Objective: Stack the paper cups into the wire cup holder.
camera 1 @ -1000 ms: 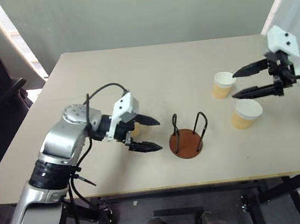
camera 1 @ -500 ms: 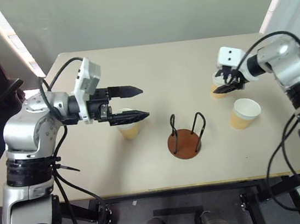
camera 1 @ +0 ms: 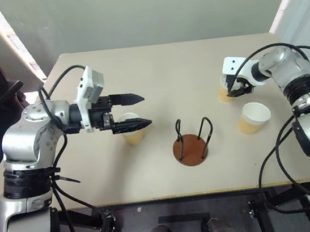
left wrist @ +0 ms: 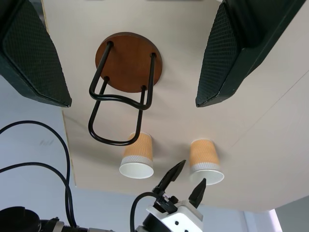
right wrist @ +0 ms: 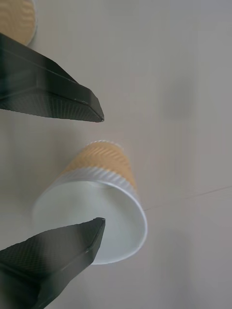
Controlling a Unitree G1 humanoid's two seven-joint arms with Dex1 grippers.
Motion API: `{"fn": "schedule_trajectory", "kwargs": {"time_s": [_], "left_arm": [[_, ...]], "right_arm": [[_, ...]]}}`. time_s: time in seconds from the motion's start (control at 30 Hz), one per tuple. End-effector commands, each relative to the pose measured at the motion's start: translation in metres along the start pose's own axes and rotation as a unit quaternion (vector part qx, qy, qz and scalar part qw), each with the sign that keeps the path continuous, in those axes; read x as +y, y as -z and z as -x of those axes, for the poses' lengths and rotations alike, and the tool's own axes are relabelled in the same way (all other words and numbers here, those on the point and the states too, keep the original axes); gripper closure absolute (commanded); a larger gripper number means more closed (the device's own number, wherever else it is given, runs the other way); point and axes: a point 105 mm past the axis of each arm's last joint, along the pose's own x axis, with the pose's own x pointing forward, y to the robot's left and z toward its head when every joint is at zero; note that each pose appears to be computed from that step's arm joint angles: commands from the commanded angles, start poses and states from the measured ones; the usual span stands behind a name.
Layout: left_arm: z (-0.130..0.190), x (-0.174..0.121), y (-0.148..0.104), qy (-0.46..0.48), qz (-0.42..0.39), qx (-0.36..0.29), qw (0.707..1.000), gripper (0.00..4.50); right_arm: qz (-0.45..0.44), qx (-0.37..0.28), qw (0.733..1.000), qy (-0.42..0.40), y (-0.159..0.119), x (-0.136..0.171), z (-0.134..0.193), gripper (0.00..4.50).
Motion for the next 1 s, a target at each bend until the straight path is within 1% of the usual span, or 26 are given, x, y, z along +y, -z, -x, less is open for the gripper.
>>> {"fn": "schedule_trajectory", "kwargs": {"time_s": [0.03,0.17,0.27,0.3,0.37,0.5,0.53,0.63,0.77,0.83,0.9,0.93,1.0], "left_arm": [[0.002,-0.003,-0.007,-0.005,-0.027,-0.001,1.0,0.07],[0.002,-0.004,-0.004,-0.005,-0.027,0.007,1.0,0.07],[0.002,-0.004,-0.002,-0.005,-0.027,0.014,1.0,0.0],[0.003,-0.004,-0.001,-0.005,-0.028,0.015,0.999,0.0],[0.003,-0.004,-0.001,-0.005,-0.028,0.016,0.999,0.0],[0.003,-0.003,-0.001,-0.006,-0.029,0.019,0.999,0.0],[0.003,-0.003,-0.001,-0.006,-0.029,0.019,0.999,0.0],[0.002,-0.003,-0.001,-0.005,-0.029,0.02,0.999,0.0],[0.001,-0.006,0.002,0.001,-0.028,0.022,0.999,0.0],[0.001,-0.009,0.001,0.008,-0.03,0.015,0.999,0.0],[0.003,-0.012,-0.001,0.012,-0.037,0.008,0.999,0.0],[0.004,-0.012,-0.001,0.012,-0.039,0.007,0.999,0.0],[0.006,-0.013,-0.002,0.014,-0.041,0.002,0.999,0.0]], "right_arm": [[0.015,-0.005,0.999,0.028,-0.011,-0.011,0.005,1.22],[0.019,-0.003,0.999,0.027,-0.014,-0.008,-0.001,1.22],[0.02,-0.003,1.0,0.024,-0.015,-0.005,-0.005,1.79],[0.021,-0.002,1.0,0.022,-0.015,-0.004,-0.006,2.19],[0.023,0.001,1.0,0.021,-0.013,-0.003,-0.008,2.76],[0.025,0.007,0.999,0.026,-0.011,-0.003,-0.009,4.21],[0.025,0.006,0.999,0.026,-0.011,-0.004,-0.008,4.46],[0.022,-0.001,0.999,0.028,-0.013,-0.006,-0.005,4.46],[0.024,-0.053,0.998,0.007,-0.03,-0.01,0.011,4.46],[0.042,-0.105,0.993,-0.033,-0.051,-0.005,0.025,4.46],[0.069,-0.155,0.983,-0.063,-0.075,0.003,0.049,4.46],[0.077,-0.167,0.98,-0.071,-0.081,0.007,0.056,4.46],[0.109,-0.202,0.969,-0.096,-0.103,0.022,0.086,4.46]]}}
